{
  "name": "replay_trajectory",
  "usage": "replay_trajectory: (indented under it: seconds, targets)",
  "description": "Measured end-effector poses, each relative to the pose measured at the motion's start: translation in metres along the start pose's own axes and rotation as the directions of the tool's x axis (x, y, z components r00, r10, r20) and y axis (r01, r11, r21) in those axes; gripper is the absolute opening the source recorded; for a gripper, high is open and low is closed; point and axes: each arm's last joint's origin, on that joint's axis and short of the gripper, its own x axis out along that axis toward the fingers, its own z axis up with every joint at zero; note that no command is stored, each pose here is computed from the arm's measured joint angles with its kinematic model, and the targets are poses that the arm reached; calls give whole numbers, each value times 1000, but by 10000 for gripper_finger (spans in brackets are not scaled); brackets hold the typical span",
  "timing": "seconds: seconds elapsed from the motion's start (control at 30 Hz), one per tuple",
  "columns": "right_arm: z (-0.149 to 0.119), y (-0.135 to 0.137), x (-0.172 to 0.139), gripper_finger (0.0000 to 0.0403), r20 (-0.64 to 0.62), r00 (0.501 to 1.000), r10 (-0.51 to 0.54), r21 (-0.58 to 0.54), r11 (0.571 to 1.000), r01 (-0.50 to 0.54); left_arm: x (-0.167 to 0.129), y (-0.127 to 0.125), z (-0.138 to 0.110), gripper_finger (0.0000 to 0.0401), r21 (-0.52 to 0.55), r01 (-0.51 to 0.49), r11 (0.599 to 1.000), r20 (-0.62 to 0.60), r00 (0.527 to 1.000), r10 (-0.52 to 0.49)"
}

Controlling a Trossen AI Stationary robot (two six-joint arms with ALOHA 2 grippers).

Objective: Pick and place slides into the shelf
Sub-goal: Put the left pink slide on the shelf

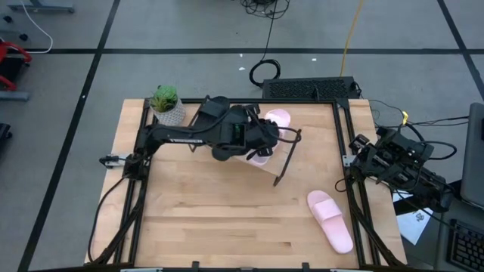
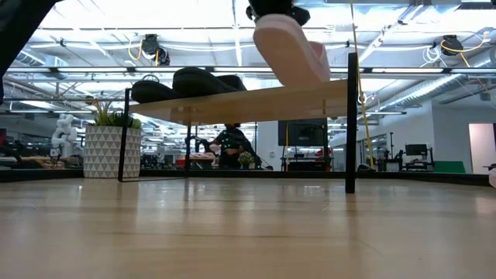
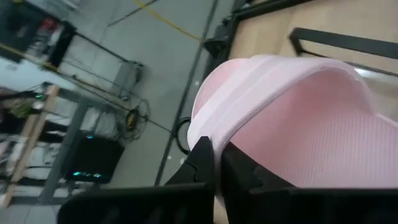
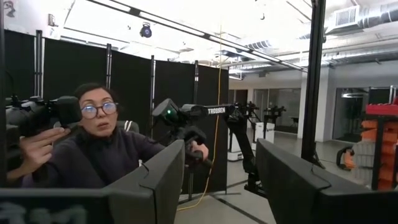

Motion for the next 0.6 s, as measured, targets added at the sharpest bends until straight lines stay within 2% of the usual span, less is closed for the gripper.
replay_trajectory:
  seconds: [0.07,0.3,0.6]
  targets:
    - [0,0,0,187,-9,1000,2,4,1000,-2,2,-2,-3,0,-7,-48,999,-22,999,47]
    - [0,0,0,187,-15,1000,3,18,1000,-3,7,-1,-6,0,-104,-69,992,-37,997,66]
    - [0,0,0,187,-15,1000,3,17,1000,-2,19,-18,-24,0,-64,-101,993,-97,991,94]
